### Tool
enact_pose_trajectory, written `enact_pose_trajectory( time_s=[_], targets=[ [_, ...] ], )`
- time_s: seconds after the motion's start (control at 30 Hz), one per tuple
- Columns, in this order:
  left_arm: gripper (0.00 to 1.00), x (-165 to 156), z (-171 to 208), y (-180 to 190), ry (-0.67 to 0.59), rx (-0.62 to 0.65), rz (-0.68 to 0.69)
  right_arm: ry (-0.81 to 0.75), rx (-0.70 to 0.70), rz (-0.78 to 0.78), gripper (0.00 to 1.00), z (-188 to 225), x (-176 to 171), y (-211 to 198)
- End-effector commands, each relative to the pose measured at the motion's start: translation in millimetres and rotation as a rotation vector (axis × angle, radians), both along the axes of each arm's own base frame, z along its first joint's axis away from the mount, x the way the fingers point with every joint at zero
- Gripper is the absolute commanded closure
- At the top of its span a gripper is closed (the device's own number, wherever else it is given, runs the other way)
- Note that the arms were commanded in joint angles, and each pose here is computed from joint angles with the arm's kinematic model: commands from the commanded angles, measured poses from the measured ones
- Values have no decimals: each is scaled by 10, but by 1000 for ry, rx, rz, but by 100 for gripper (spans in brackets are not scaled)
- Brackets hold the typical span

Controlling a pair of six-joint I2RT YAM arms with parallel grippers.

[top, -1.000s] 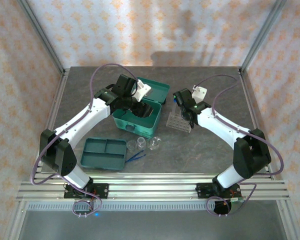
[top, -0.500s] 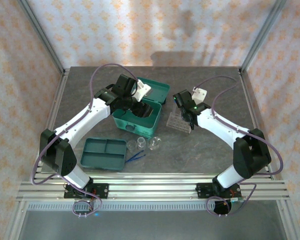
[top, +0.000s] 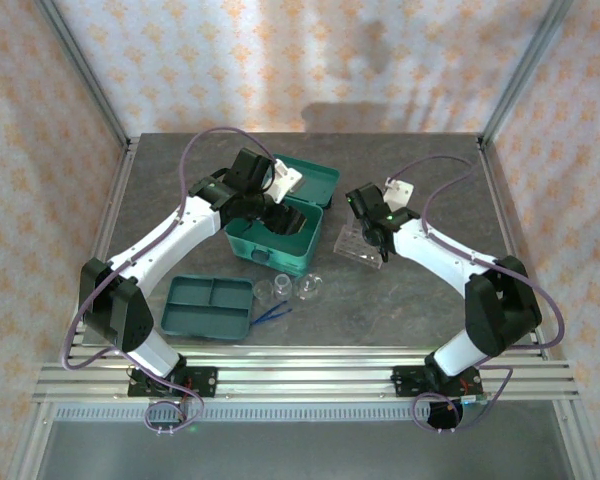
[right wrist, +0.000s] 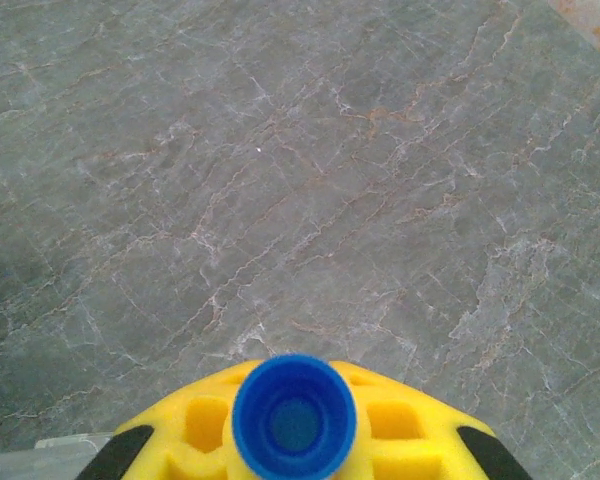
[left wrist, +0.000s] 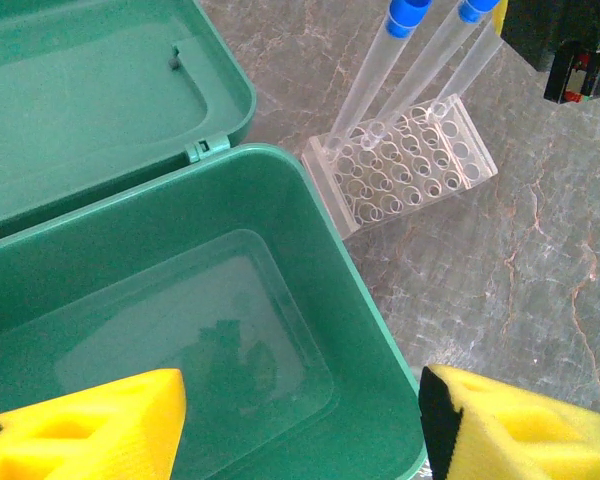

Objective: Organize the chemistry lab equipment

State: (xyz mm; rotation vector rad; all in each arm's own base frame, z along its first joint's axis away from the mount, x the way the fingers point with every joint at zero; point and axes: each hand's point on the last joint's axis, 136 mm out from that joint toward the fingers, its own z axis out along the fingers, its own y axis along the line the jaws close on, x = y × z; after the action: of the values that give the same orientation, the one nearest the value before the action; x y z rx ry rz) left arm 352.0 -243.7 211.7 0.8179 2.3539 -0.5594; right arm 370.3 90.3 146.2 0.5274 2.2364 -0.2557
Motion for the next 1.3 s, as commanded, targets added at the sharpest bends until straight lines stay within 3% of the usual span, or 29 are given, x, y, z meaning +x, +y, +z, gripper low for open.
enact_pose_trajectory(
  time_s=[0.0,1.27],
  targets=[
    [35,9,120,78,-45,0,21,12,-17,-14,90,-78,-44,-15],
    [35,-4,145,98,-53,-7,23,-17,-19,-10,72,91,-40,-5]
  ],
)
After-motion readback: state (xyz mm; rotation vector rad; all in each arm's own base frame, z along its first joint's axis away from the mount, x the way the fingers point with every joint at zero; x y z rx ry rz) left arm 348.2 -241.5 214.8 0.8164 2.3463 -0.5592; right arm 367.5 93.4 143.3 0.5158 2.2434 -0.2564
